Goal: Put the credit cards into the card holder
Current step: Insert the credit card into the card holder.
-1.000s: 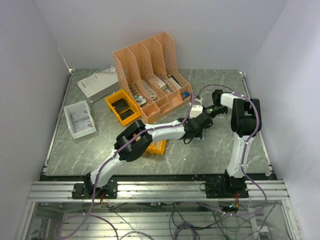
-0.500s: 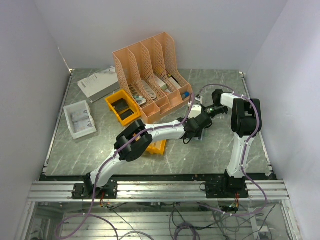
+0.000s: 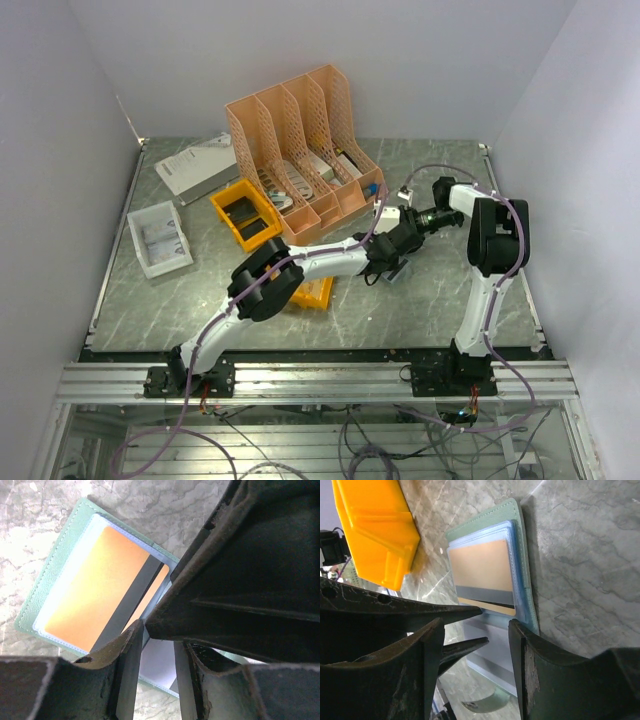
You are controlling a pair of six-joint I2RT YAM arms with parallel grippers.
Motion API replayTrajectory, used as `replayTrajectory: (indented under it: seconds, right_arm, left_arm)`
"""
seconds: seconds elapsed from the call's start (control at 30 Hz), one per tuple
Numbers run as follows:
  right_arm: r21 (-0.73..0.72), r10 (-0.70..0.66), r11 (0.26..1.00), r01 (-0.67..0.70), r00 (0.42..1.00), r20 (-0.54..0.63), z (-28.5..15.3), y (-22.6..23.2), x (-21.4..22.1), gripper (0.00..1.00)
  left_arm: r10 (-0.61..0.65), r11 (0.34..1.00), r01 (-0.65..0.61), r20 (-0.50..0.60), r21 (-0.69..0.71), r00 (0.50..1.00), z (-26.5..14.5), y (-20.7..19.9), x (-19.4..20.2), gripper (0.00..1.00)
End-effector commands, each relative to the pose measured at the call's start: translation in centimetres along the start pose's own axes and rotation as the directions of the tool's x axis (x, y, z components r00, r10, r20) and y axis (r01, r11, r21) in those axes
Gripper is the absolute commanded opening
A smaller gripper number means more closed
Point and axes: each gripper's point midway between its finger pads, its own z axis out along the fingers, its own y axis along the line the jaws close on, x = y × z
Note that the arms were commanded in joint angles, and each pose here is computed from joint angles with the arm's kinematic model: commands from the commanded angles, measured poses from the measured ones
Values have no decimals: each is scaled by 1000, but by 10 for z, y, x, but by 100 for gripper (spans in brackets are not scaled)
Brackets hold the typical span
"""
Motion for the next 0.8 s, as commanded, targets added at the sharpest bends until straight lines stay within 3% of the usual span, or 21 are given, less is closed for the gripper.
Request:
replayTrajectory:
  seconds: [0.0, 0.2, 0.43, 0.53, 0.67, 0.7, 0.77]
  right_arm:
    - [17, -33, 999, 33, 999, -13, -9, 3, 6, 55]
    - [8, -47, 999, 47, 999, 12, -18, 8, 5, 53]
    - [77, -157, 986, 149, 982, 104, -50, 19, -7, 42]
    - [135, -238, 966, 222, 963, 123, -60, 20, -10, 31]
    - [172, -383, 917, 359, 914, 135, -66, 29, -9, 11]
    - [165, -461, 883, 440, 877, 131, -66, 33, -6, 3]
    - [143, -612, 790, 596, 781, 128, -63, 46, 4, 0]
  left_arm:
    - [-4, 1000, 3, 43, 5, 999, 4, 0, -14, 42]
    - [7, 999, -11, 66, 53, 998, 1, -7, -23, 42]
    - [47, 978, -77, 160, 191, 986, -33, -19, -60, 42]
    - [72, 966, -121, 213, 228, 974, -53, -12, -75, 43]
    - [77, 962, -131, 221, 241, 972, -59, 18, -87, 44]
    - [78, 959, -131, 214, 250, 974, -58, 25, -89, 43]
    - [88, 948, -134, 167, 288, 982, -52, 32, -88, 42]
